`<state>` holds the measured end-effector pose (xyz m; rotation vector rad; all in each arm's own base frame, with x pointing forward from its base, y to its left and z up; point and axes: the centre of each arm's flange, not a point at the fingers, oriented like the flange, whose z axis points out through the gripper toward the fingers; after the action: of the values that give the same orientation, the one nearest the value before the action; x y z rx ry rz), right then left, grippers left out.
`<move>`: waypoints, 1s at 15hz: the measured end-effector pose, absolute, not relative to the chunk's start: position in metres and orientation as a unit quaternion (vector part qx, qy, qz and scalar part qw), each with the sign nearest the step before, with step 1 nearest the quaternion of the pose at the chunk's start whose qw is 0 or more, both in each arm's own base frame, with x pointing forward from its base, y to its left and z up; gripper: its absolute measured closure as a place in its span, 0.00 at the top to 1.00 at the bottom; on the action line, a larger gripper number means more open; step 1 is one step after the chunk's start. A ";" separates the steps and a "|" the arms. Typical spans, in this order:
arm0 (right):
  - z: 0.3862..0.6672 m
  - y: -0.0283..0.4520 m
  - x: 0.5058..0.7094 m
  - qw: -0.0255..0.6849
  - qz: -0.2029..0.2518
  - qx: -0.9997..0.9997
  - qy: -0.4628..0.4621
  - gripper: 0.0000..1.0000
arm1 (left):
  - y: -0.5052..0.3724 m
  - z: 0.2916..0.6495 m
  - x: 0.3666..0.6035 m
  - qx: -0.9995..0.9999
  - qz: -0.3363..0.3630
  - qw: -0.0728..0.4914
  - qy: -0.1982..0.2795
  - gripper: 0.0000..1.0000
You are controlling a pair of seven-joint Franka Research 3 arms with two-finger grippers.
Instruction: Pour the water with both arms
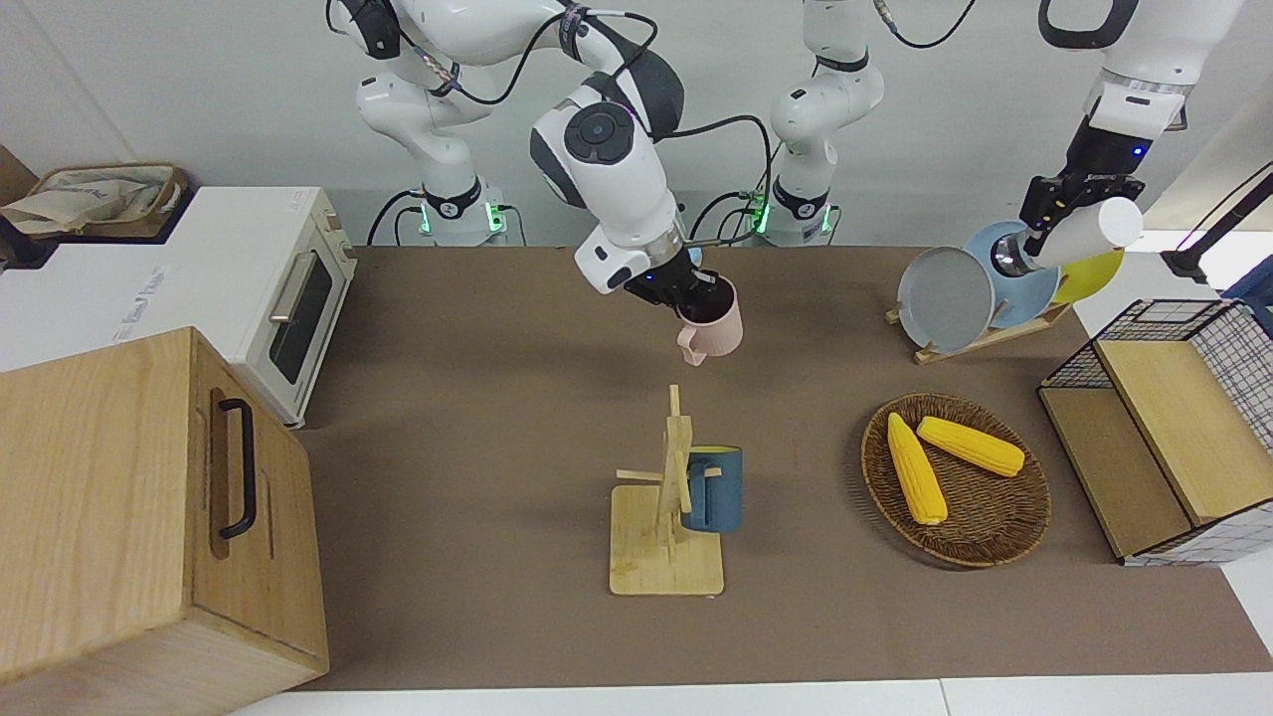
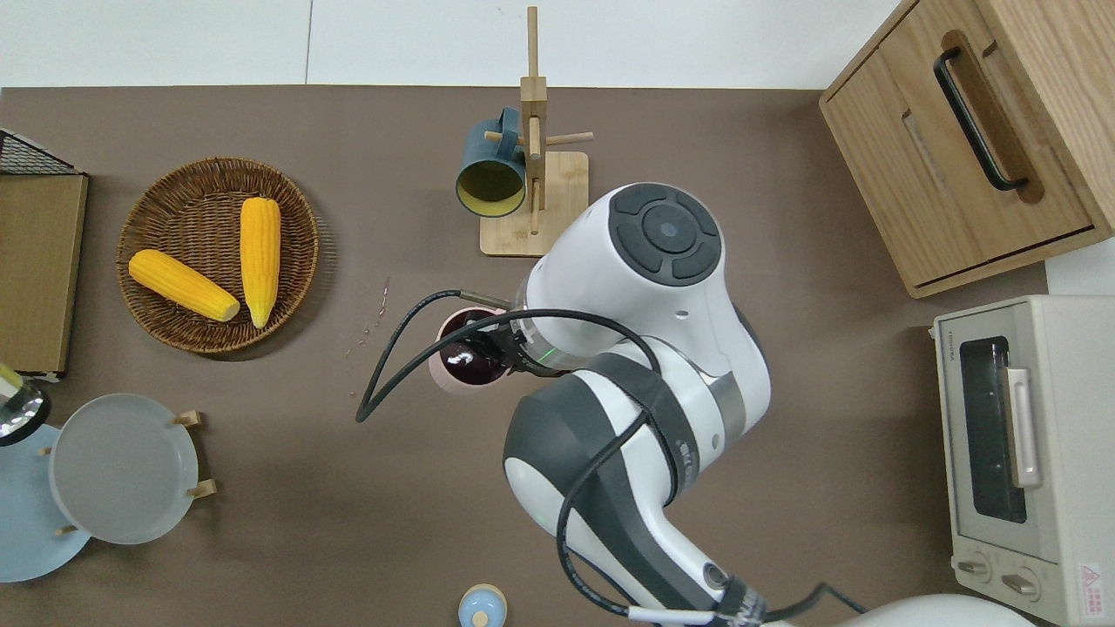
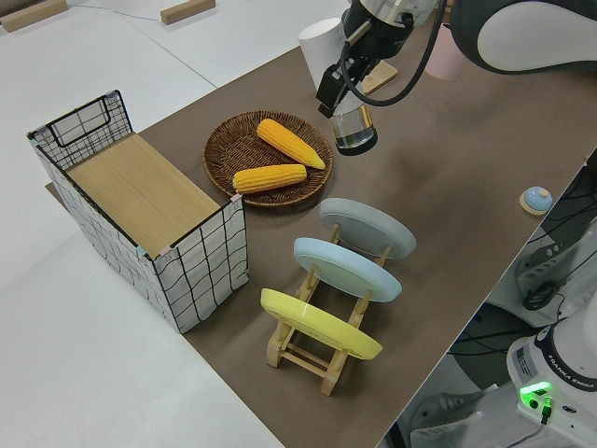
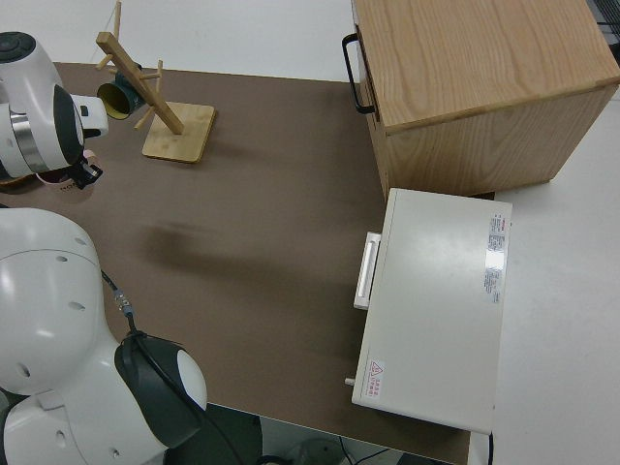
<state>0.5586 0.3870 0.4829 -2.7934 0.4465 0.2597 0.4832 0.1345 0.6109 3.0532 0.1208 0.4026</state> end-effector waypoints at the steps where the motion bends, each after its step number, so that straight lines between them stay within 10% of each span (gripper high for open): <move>1: 0.473 0.395 0.558 0.147 0.093 -0.970 0.169 0.05 | 0.130 0.606 0.482 0.991 0.126 0.030 0.038 0.64; 15: 0.373 0.468 0.573 0.129 0.090 -0.955 0.253 0.05 | 0.064 0.552 0.470 0.992 0.080 0.091 -0.032 0.64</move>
<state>0.5726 0.4679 0.3726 -2.7751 0.7352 0.2605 0.4696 0.0642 0.5522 2.9480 -0.0958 0.2367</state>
